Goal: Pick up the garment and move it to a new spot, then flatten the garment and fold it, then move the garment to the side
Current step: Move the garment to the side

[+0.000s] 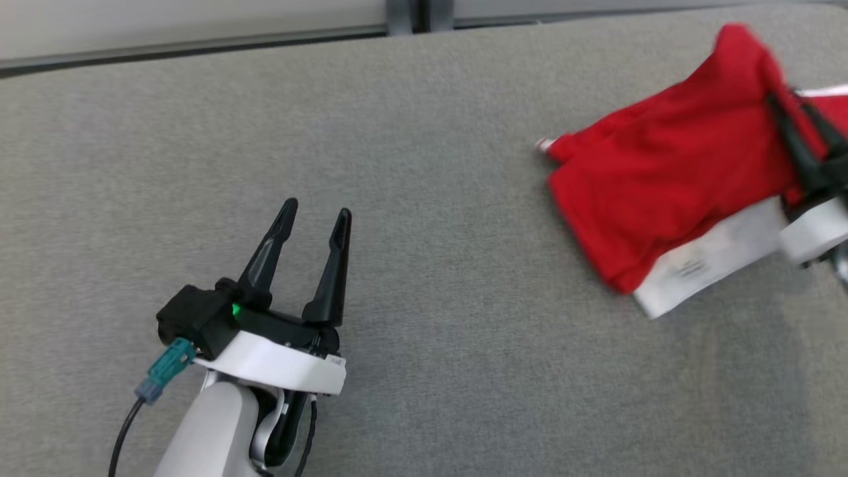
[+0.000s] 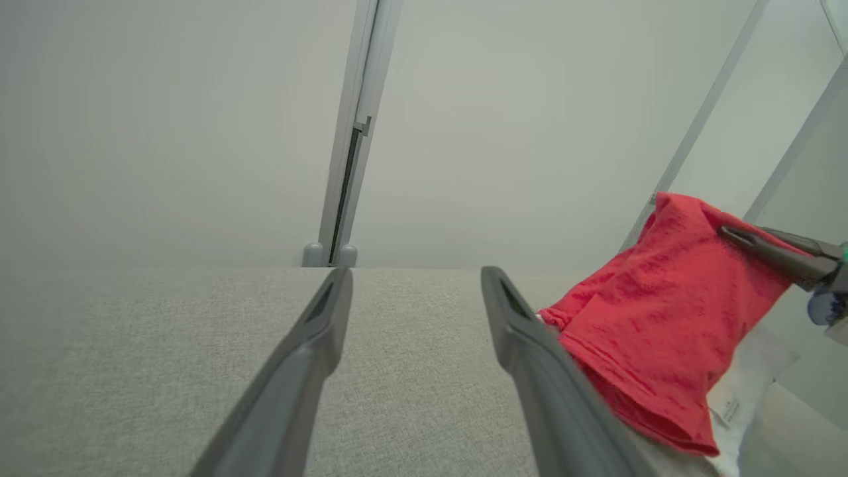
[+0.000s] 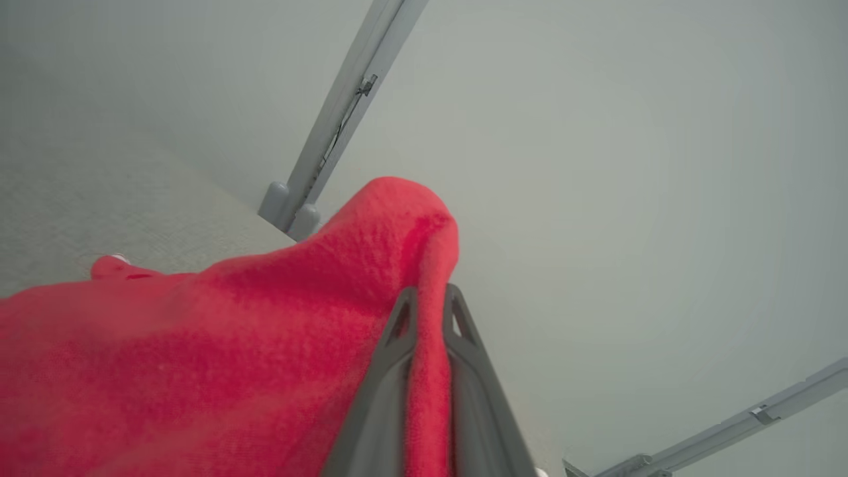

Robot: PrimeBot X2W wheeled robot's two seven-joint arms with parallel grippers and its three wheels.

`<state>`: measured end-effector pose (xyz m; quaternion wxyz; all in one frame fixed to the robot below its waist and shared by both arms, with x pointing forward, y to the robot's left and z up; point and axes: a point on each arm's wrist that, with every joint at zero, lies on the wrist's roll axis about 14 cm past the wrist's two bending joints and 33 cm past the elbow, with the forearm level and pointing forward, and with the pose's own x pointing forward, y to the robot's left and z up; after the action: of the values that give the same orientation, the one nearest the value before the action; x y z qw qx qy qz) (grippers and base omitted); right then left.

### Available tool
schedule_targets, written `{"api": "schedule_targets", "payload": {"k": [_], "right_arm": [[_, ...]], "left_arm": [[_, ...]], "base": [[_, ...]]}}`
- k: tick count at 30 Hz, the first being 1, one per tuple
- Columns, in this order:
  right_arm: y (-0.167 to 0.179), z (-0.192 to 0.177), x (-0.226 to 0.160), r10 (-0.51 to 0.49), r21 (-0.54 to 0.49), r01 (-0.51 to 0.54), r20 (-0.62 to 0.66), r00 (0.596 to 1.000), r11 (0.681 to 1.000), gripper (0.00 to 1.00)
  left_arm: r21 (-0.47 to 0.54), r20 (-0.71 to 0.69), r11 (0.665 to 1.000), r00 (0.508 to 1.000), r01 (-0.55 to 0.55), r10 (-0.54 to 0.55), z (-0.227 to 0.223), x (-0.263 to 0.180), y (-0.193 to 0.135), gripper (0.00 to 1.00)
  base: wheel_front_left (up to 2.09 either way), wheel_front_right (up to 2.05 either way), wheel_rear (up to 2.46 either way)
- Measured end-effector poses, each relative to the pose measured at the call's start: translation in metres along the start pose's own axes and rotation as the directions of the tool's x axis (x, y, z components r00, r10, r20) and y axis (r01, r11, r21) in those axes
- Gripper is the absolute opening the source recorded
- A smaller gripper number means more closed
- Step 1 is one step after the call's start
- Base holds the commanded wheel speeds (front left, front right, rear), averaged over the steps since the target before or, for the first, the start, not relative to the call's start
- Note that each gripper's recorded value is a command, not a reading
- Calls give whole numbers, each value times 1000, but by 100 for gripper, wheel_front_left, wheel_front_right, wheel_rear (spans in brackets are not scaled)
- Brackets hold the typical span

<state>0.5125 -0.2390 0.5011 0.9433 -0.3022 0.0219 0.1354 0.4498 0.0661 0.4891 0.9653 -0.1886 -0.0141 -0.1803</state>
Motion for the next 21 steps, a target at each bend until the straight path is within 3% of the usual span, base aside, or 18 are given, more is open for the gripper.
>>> {"api": "schedule_targets", "payload": {"k": [11, 15, 21], "right_arm": [[-109, -51, 3, -206, -114, 189, -156, 966, 975, 0], [-129, -83, 1, -258, -130, 231, -253, 932, 964, 0], [-119, -131, -5, -248, -119, 218, -383, 890, 969, 0]], "left_arm": [[-7, -77, 994, 991, 111, -111, -46, 42, -4, 100], [-20, -104, 993, 987, 119, -120, -65, 52, 3, 100], [-42, -130, 993, 984, 115, -119, -84, 57, 10, 100]], "base": [[0, 0, 0], [0, 0, 0], [0, 0, 0]]}}
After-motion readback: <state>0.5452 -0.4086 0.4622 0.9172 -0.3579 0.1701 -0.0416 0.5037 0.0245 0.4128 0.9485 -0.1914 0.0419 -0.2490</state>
